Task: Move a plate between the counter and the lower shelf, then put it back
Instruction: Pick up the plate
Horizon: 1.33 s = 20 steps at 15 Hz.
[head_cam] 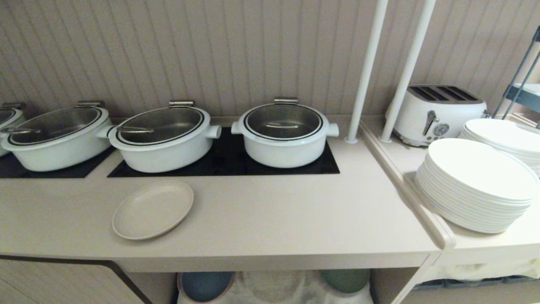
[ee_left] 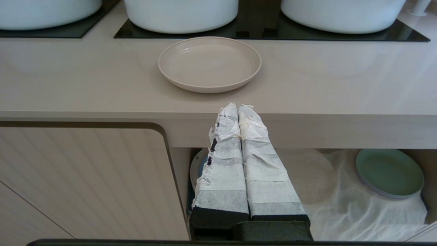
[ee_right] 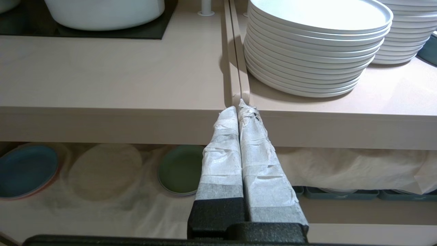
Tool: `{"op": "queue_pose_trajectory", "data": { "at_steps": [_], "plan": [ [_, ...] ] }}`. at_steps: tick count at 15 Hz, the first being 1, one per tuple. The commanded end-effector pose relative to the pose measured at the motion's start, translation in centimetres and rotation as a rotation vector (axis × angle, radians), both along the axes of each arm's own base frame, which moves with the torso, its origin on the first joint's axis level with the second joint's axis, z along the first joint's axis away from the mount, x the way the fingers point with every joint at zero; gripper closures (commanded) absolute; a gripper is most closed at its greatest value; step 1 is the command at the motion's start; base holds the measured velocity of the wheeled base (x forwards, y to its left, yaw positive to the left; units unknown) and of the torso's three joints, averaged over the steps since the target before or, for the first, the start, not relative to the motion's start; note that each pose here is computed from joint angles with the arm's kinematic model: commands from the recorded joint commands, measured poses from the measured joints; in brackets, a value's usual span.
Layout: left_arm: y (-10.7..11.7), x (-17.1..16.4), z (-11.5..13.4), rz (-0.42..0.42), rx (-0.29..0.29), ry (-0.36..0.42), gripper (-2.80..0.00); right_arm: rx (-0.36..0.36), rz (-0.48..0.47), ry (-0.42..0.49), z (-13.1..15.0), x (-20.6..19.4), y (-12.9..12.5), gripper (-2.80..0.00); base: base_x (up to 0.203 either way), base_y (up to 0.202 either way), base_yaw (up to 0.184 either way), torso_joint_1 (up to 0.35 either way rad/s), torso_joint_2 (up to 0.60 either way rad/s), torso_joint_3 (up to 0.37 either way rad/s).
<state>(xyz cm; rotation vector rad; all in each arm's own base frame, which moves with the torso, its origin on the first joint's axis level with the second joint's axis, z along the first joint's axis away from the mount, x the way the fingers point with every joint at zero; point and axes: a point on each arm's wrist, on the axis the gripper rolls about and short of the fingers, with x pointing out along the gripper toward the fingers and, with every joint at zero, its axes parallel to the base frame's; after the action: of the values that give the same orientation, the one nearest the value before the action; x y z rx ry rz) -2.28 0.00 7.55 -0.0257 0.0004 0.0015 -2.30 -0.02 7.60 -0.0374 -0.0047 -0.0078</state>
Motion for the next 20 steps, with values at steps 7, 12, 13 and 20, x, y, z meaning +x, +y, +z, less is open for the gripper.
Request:
{"op": "queue_pose_trajectory", "data": {
  "at_steps": [7,12,13,20],
  "plan": [
    [0.0,0.0,0.0,0.0,0.0,0.0,0.0,-0.001,0.0,0.0,0.02,0.0,0.0,0.0,0.0,0.0,0.0,0.0,0.0,0.0],
    [0.0,0.0,0.01,-0.002,0.0,-0.002,0.0,-0.001,0.0,0.0,0.02,0.01,0.0,0.0,0.0,0.0,0.0,0.0,0.0,0.0],
    [0.0,0.0,0.01,-0.002,0.0,-0.002,0.0,-0.001,0.0,0.0,0.02,0.0,0.0,0.0,0.0,0.0,0.0,0.0,0.0,0.0],
    [0.01,0.0,0.0,0.003,-0.003,0.0,0.0,-0.001,0.0,0.001,0.0,0.01,0.0,0.0,0.003,0.095,0.002,-0.001,0.0,0.001]
  ]
}}
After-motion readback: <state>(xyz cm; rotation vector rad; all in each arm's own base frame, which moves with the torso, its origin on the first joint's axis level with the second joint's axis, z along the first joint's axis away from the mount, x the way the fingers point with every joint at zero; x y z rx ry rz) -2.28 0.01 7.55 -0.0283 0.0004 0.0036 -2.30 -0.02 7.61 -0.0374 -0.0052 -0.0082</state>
